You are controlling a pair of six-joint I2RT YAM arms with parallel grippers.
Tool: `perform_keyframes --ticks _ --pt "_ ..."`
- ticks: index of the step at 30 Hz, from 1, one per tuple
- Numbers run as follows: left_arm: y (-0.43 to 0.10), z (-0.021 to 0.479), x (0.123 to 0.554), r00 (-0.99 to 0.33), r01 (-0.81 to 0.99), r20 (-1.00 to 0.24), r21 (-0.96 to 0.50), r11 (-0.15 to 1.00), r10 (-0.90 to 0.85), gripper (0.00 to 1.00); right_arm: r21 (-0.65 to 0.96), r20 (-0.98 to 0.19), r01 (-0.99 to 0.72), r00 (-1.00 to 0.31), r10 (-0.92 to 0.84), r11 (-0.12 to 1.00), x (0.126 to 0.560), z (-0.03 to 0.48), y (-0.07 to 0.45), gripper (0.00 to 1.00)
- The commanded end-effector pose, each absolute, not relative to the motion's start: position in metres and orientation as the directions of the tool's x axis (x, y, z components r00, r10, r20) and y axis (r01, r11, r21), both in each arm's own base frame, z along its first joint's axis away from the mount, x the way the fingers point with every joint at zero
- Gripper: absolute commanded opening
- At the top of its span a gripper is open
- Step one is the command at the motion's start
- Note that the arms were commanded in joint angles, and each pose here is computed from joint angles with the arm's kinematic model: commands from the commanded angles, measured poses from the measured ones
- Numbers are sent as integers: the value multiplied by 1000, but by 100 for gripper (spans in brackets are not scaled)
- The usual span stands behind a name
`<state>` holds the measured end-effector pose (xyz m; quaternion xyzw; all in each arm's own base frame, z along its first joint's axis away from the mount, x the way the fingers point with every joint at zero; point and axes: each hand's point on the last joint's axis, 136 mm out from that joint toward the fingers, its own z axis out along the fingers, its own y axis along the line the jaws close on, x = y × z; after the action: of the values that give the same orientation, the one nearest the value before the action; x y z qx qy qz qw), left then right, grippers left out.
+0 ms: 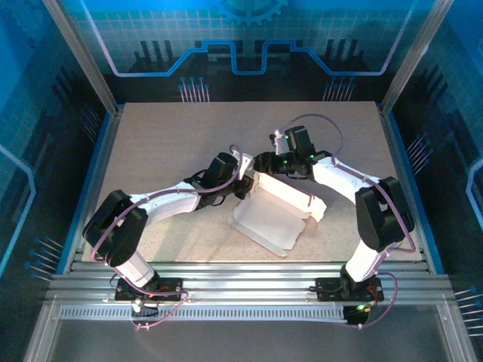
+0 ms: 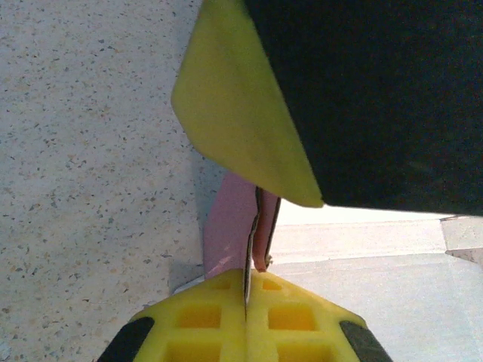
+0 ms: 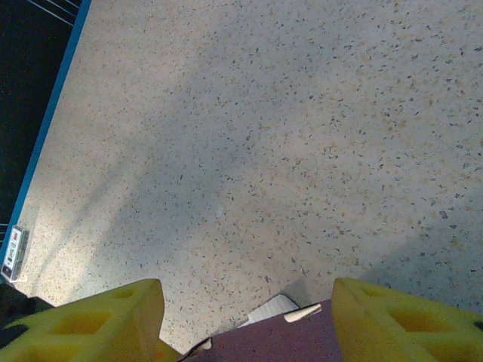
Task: Fold the paper box
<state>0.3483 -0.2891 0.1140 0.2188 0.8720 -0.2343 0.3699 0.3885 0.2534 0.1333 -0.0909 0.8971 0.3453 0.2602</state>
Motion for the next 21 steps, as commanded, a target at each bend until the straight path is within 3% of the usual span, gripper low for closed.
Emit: perform_keyframes --ticks 1,21 --pt "-280 68 323 -727 540 -619 -246 805 298 0 586 -526 -344 -850 21 734 390 128 254 61" --pt "-285 79 322 -726 543 -628 -274 794 280 1 568 -552 -358 -833 20 741 386 101 257 60"
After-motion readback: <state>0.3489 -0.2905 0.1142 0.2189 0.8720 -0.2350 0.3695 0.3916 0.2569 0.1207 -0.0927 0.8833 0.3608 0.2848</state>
